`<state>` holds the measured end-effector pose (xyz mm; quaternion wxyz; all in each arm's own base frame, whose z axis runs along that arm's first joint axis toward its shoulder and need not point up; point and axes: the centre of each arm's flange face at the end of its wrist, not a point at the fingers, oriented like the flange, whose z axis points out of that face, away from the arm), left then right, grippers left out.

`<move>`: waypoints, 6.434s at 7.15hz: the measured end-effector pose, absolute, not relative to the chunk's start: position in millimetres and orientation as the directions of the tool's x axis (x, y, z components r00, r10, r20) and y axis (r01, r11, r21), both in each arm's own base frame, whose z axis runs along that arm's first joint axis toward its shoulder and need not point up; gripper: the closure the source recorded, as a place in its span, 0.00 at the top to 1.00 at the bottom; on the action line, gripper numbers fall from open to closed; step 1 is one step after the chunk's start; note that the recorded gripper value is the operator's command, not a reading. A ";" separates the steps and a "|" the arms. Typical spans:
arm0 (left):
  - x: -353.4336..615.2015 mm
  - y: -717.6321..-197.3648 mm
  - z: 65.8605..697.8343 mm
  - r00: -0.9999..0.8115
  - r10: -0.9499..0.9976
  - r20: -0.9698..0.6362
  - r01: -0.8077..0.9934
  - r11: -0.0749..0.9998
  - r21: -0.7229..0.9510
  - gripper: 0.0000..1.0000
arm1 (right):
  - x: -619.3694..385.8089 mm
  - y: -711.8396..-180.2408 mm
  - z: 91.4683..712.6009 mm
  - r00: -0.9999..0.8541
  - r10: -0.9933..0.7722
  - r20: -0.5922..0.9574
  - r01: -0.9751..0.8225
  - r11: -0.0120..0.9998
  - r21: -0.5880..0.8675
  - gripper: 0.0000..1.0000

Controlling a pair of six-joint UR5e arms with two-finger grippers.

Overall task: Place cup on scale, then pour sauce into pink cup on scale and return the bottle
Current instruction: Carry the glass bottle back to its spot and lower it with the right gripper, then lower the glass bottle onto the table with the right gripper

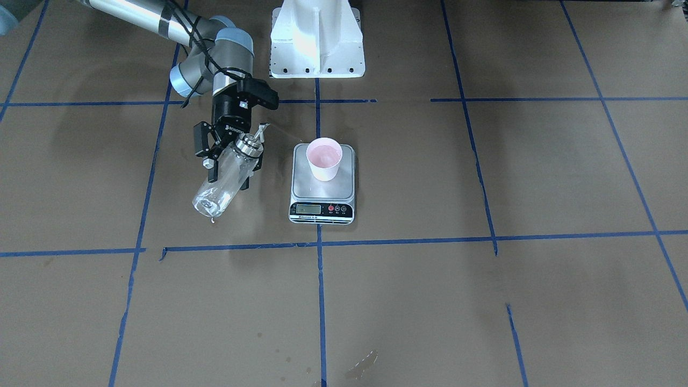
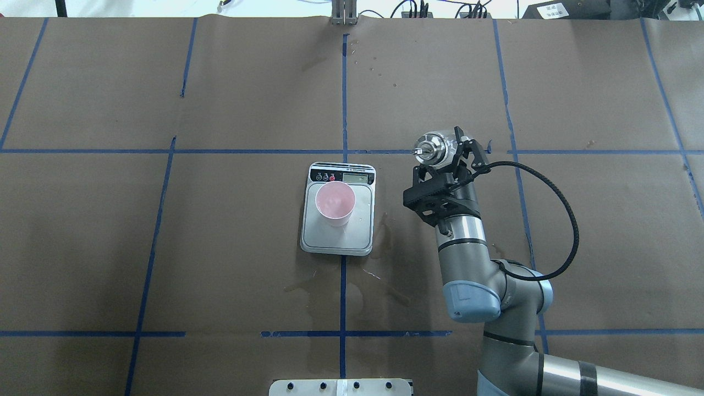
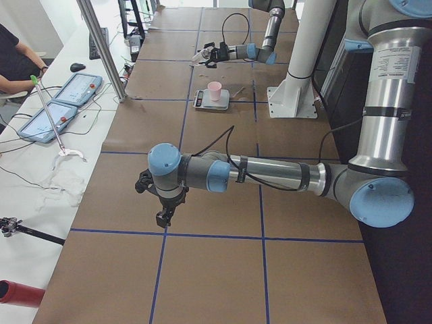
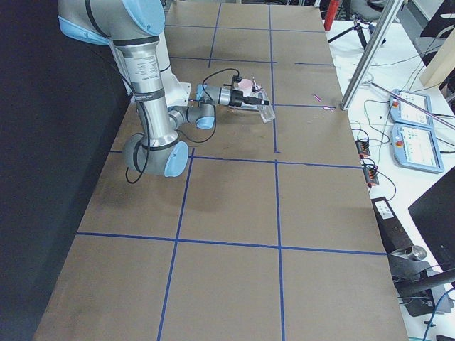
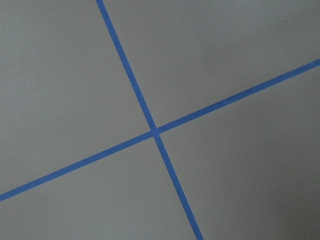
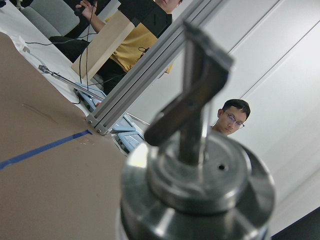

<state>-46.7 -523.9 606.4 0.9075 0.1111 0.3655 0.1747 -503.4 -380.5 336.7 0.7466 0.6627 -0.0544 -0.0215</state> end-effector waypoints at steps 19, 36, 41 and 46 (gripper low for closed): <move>-46.6 -525.2 598.8 0.673 0.408 -0.617 -0.236 0.909 0.343 1.00 | -362.6 -381.9 435.3 0.683 0.154 0.714 -0.632 0.615 0.472 0.00; -46.7 -534.5 594.2 0.683 0.414 -0.602 -0.241 0.906 0.349 1.00 | -374.4 -375.6 461.7 0.716 0.154 0.681 -0.590 0.655 0.472 0.70; -46.7 -535.0 593.7 0.683 0.414 -0.602 -0.241 0.905 0.350 1.00 | -367.8 -372.3 467.8 0.727 0.153 0.669 -0.579 0.661 0.477 1.00; -47.2 -535.5 593.0 0.687 0.415 -0.596 -0.242 0.905 0.350 1.00 | -354.9 -352.8 432.4 0.763 0.142 0.631 -0.482 0.776 0.407 1.00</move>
